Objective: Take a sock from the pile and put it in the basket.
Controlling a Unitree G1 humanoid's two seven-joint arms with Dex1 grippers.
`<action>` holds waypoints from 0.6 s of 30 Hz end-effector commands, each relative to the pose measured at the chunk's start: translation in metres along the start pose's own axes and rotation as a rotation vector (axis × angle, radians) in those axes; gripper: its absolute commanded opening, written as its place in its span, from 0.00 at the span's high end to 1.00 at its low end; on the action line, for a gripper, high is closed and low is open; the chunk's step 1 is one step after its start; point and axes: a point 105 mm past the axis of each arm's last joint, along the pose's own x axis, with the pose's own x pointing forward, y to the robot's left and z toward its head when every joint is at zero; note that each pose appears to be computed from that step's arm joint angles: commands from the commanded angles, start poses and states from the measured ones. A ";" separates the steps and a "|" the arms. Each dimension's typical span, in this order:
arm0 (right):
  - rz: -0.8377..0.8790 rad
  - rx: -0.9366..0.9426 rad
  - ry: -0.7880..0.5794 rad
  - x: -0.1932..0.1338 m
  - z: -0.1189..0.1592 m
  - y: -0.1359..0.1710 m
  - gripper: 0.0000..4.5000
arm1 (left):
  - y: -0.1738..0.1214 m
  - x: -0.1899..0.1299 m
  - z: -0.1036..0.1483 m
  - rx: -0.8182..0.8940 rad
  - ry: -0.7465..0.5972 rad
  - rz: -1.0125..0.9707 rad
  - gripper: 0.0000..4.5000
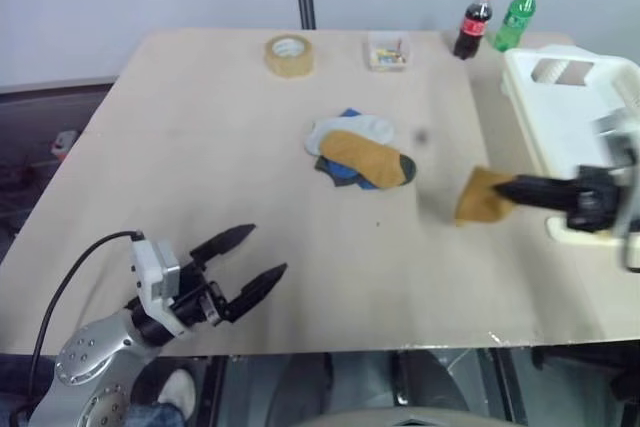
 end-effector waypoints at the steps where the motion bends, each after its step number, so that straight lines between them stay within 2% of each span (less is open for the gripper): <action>1: 0.058 0.061 0.059 0.052 -0.023 0.020 0.95 | -0.010 0.001 0.005 0.020 0.009 -0.074 0.00; 5: 0.097 0.076 0.047 0.100 -0.025 0.034 0.95 | -0.017 -0.001 0.006 -0.005 0.029 -0.156 0.00; 12: 0.000 0.157 0.004 0.158 -0.013 0.020 0.95 | -0.016 -0.001 0.003 0.029 0.070 -0.250 0.00; 15: -0.031 0.179 -0.026 0.169 -0.007 0.016 0.77 | -0.015 -0.001 0.002 0.045 0.078 -0.265 0.00; 18: -0.002 0.162 -0.034 0.166 -0.007 0.021 0.46 | -0.014 0.000 0.003 0.048 0.074 -0.268 0.00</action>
